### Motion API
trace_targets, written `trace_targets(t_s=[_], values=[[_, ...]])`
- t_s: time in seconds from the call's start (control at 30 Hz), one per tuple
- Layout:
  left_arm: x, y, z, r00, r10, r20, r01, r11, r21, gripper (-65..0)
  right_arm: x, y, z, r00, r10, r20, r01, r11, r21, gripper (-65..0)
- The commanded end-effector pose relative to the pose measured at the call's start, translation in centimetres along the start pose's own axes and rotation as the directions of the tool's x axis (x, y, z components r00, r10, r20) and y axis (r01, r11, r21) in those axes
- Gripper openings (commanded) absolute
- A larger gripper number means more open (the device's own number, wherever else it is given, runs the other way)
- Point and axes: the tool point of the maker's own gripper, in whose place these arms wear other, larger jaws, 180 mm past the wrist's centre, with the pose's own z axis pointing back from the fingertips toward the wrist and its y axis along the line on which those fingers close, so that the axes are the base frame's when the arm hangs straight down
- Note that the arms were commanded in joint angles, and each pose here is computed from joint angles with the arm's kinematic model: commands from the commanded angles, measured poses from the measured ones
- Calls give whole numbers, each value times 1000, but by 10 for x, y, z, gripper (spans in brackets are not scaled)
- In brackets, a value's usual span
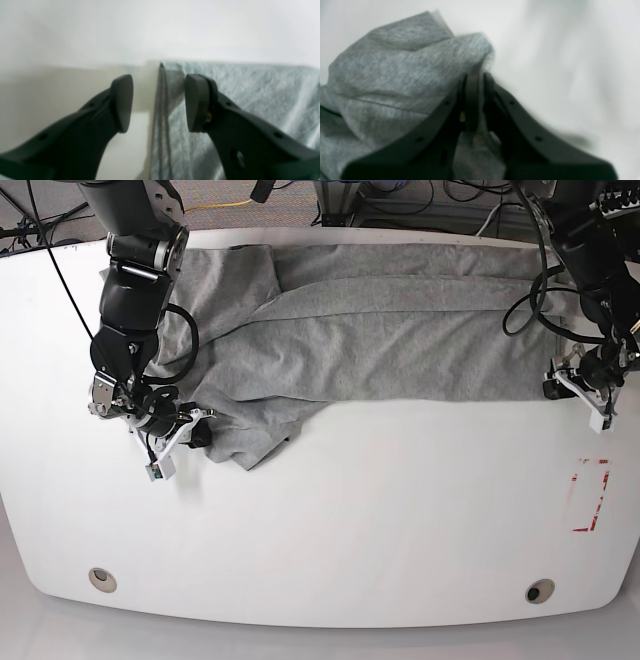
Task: Fold the T-shirt properly
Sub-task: 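Move the left gripper along the shirt edge to the hem corner, then fold the hem with both grippers over toward the shoulder edge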
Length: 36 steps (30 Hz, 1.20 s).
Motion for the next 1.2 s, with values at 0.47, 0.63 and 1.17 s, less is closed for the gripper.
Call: trace_targets(t_s=[0.47,0.63,1.17], values=[[26,-13,-13,998,1,56,2,999,-50,-622,35,-7,16,996,72,55,-69,997,-44,-650],[49,-14,0,992,-40,122,44,999,-28,-647,47,-6,21,992,97,80,-93,994,-54,-650],[98,-38,52,913,-291,285,294,955,33,-647,100,4,77,951,302,66,-285,940,-189,-650]])
